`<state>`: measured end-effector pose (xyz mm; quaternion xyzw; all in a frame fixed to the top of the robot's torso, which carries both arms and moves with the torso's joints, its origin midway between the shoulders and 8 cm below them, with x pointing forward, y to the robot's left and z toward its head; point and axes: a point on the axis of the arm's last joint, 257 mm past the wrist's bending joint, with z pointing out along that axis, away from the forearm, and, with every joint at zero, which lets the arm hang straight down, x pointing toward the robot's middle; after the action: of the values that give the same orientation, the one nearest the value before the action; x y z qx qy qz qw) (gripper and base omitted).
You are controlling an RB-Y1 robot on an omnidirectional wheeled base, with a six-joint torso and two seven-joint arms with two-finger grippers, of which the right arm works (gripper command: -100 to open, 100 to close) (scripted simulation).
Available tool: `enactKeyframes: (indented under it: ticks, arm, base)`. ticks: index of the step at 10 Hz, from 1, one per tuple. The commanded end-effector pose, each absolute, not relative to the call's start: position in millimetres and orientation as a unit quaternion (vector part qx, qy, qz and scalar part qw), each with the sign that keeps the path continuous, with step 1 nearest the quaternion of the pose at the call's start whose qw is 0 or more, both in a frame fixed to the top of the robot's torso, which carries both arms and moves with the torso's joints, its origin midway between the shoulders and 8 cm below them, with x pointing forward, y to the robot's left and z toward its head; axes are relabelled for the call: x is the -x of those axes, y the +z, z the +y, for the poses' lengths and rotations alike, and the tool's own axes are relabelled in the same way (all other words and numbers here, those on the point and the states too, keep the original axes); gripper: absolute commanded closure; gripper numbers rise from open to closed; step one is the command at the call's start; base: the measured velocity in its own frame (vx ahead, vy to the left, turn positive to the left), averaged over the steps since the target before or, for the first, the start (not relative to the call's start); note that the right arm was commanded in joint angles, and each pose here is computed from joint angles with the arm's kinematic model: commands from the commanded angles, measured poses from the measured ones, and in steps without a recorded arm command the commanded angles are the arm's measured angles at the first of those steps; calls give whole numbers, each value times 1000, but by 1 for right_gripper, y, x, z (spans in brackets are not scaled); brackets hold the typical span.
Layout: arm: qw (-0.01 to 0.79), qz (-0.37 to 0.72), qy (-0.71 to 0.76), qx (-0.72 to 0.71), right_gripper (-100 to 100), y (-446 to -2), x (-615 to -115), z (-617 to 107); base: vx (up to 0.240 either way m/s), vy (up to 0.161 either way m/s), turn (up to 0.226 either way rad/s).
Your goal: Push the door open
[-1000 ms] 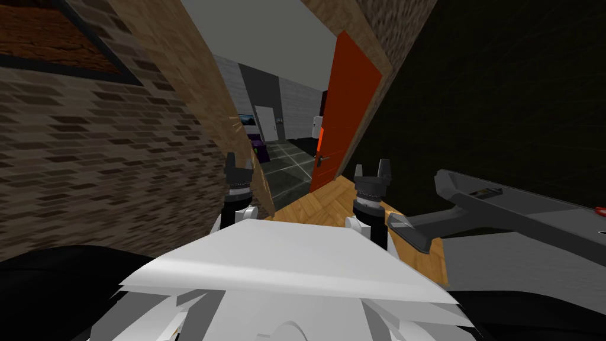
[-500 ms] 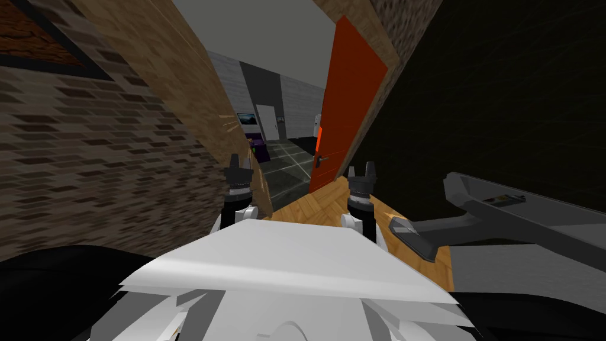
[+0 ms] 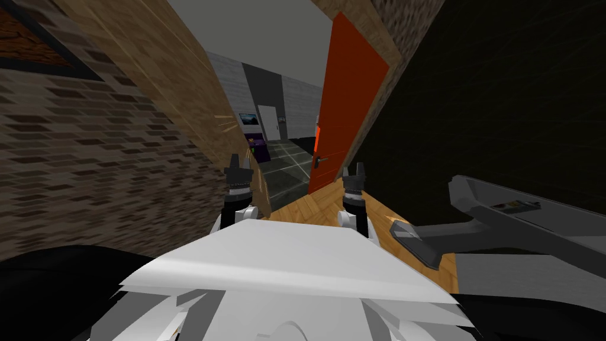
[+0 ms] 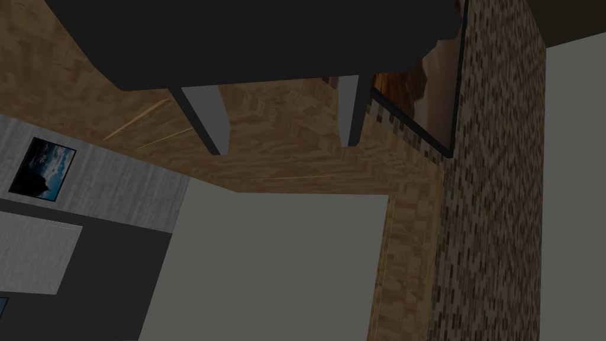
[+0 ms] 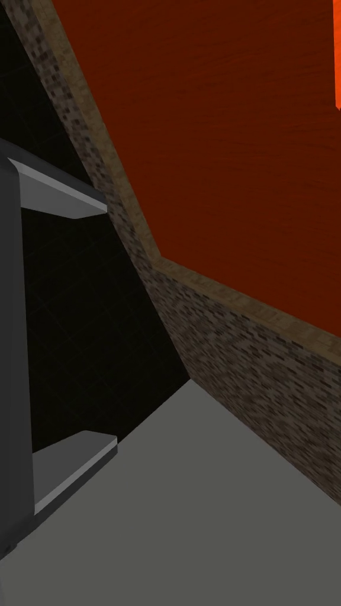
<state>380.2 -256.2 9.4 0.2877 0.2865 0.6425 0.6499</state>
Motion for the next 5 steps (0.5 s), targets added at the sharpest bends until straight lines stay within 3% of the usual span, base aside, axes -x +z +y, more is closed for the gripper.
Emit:
enactKeyframes:
  ticks: [1,5]
  arm:
    - [645,292,643,-293,-100,-1,-389,-255]
    - [629,308,644,-306,-100,-25,-414,-249]
  base:
    - [15,-59,23]
    - [43,-85,53]
